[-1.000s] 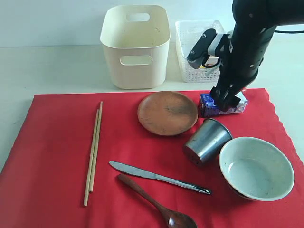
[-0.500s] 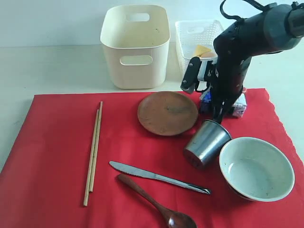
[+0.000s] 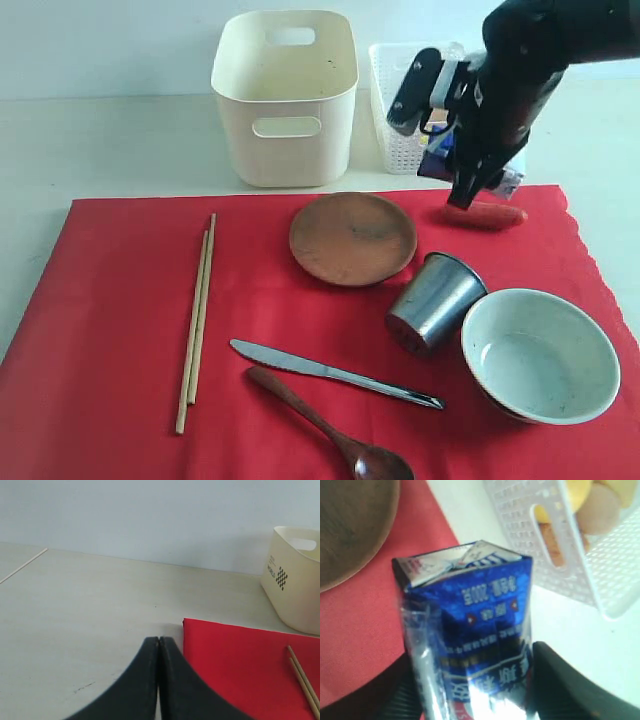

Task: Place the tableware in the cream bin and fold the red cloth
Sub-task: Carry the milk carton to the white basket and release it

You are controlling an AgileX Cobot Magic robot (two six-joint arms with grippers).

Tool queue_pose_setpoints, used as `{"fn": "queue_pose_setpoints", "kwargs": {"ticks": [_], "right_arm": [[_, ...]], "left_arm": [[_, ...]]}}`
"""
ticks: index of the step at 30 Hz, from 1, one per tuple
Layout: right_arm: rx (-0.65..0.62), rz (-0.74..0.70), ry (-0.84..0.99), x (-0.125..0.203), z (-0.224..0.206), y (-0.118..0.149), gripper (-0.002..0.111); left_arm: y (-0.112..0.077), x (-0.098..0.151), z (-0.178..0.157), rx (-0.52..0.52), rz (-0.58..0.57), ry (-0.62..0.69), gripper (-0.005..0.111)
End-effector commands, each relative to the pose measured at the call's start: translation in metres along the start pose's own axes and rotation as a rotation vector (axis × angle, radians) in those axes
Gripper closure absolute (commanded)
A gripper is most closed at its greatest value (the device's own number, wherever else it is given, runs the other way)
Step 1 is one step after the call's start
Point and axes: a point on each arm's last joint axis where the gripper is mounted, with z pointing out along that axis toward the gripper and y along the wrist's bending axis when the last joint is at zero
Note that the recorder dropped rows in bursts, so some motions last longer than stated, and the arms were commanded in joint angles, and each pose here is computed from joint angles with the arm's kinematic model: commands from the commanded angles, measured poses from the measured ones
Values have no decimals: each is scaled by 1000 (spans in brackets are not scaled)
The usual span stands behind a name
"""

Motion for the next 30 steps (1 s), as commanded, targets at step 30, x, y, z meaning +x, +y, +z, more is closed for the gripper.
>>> {"fn": "queue_pose_setpoints", "kwargs": {"ticks": [30], "right_arm": [[84,770,-637,-28,7,-62,108]], "left_arm": [[0,1,0,7,-4,-6,104]]}}
